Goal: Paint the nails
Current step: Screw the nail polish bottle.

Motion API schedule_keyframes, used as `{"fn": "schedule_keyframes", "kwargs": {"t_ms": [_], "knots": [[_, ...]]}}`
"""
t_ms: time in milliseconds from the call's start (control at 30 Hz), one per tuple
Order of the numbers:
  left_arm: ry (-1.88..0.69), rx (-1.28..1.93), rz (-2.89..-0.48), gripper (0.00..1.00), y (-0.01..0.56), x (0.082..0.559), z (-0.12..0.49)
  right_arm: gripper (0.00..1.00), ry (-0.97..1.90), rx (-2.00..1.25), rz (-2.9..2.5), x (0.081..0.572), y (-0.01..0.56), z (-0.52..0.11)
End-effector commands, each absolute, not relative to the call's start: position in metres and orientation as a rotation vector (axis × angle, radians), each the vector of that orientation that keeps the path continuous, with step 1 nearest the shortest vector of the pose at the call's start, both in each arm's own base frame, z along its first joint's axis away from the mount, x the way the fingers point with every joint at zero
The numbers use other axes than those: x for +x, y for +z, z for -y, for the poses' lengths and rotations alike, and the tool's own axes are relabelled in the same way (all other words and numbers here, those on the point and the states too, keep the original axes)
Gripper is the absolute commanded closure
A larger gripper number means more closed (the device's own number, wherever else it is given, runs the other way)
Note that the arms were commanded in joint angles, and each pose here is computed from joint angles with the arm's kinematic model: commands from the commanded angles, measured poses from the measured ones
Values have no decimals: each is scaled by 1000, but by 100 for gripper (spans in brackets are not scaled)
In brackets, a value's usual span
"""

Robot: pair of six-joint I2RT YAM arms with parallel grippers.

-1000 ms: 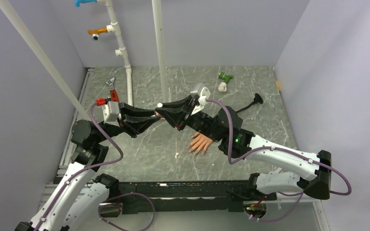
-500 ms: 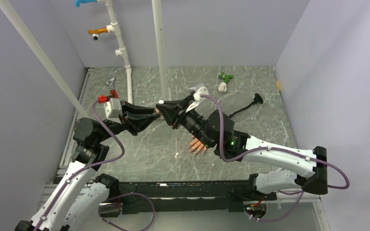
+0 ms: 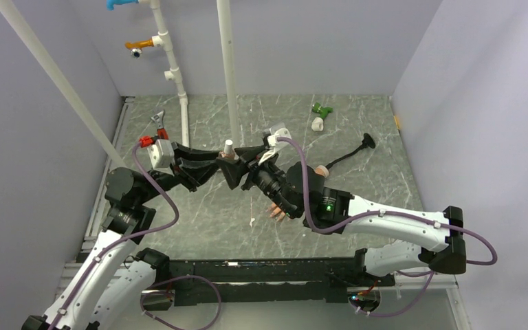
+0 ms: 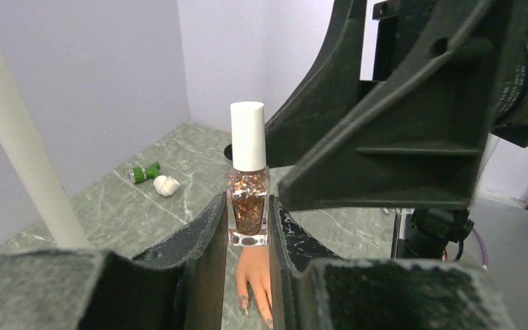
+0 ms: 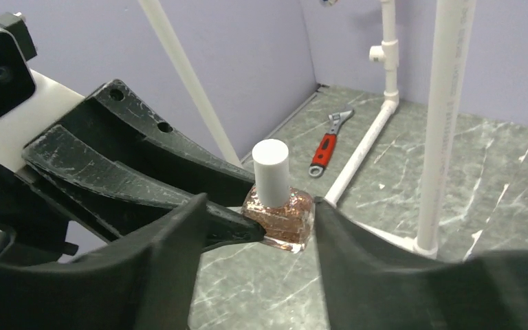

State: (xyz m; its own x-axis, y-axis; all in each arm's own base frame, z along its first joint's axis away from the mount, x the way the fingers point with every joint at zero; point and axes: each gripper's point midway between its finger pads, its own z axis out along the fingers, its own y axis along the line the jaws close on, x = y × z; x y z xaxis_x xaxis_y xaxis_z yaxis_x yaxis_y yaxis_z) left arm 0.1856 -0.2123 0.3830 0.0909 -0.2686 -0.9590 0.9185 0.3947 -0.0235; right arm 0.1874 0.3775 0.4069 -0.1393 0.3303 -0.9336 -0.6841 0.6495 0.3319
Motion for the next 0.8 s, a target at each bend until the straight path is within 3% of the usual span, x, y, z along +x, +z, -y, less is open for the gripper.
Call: {"fn": "schedule_keyframes", "kwargs": {"t_ms": [0,100,300,433,767], "knots": [[-937,700,-1034,100,415,187,205,34,894,-359,-1495,178,408,-379],[-937,703,-1031,100,415,186,205,22,928,-381,-1456,171,418,-372],[-946,722,-1033,100,413,185,207,12,917,-517,-1324,158,427,-354],[-1005,794,-990,100,416,170,213,12,1003,-660,-1262,158,427,-343],[-1107,910,-954,100,416,152,224,26,1283,-1013,-1008,134,433,-326]]}}
